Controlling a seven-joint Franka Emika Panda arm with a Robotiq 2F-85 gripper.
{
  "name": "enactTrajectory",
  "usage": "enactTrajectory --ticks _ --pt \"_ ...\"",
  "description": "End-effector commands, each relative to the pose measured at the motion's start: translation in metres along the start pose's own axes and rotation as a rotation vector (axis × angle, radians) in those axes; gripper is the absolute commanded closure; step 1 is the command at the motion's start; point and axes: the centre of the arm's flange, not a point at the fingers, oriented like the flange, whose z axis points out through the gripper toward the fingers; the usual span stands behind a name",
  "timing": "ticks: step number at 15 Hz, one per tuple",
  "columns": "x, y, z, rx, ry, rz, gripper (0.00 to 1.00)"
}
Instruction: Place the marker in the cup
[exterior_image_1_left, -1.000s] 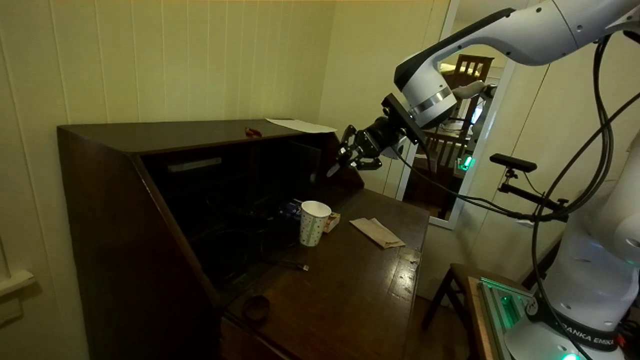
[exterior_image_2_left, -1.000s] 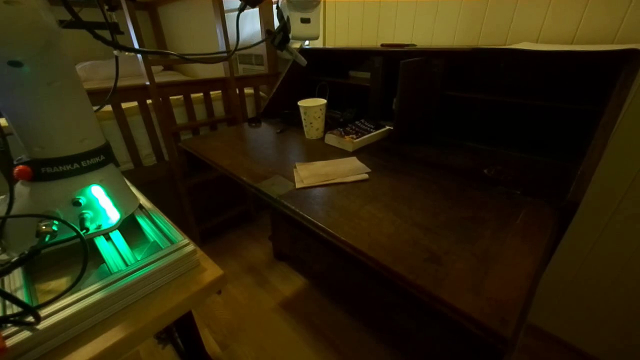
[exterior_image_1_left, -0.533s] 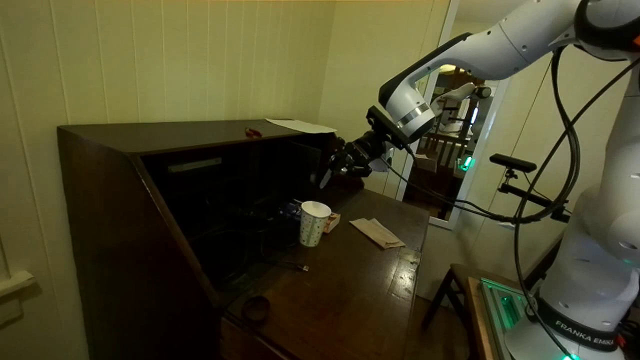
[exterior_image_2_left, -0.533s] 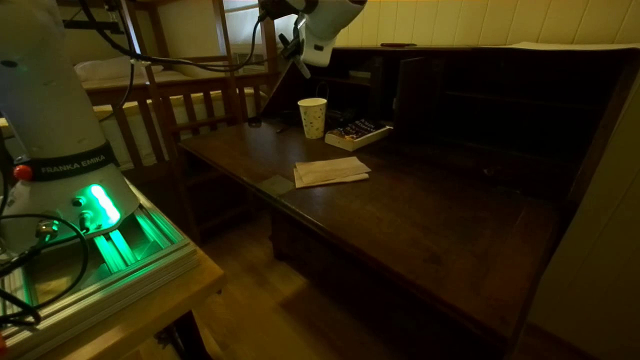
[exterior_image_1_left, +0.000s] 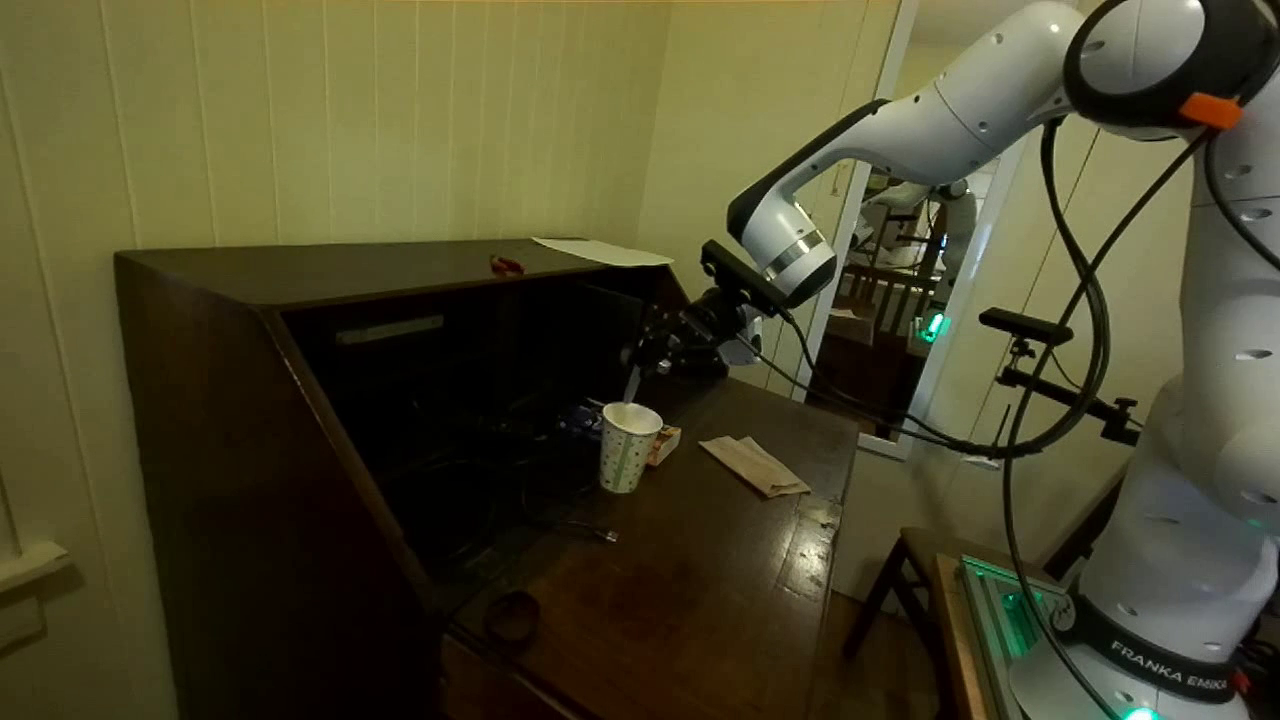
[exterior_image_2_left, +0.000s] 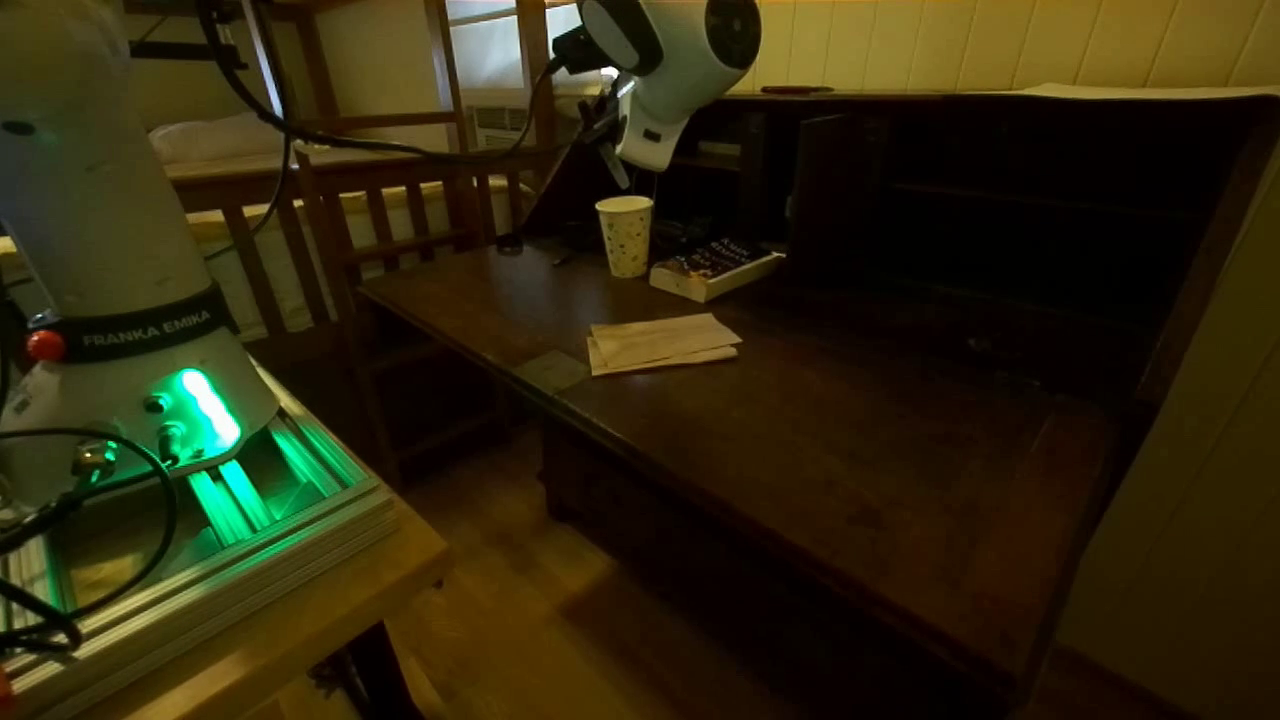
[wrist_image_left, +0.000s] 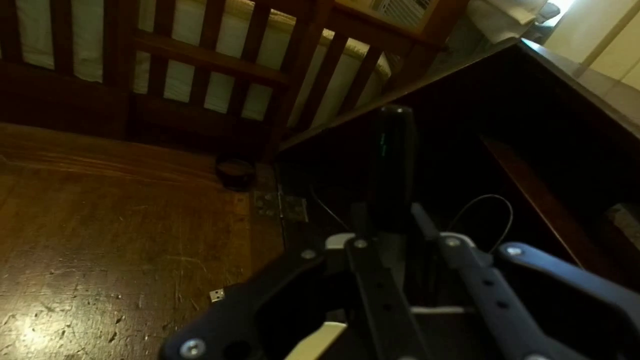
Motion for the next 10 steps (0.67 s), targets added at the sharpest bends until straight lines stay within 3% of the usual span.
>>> enactTrajectory --ticks 1,10 --pt "0.0 0.0 0.0 0.0 0.0 0.0 0.95" --pt "0.042 -0.004 0.008 -0.003 -0.023 0.059 0.95"
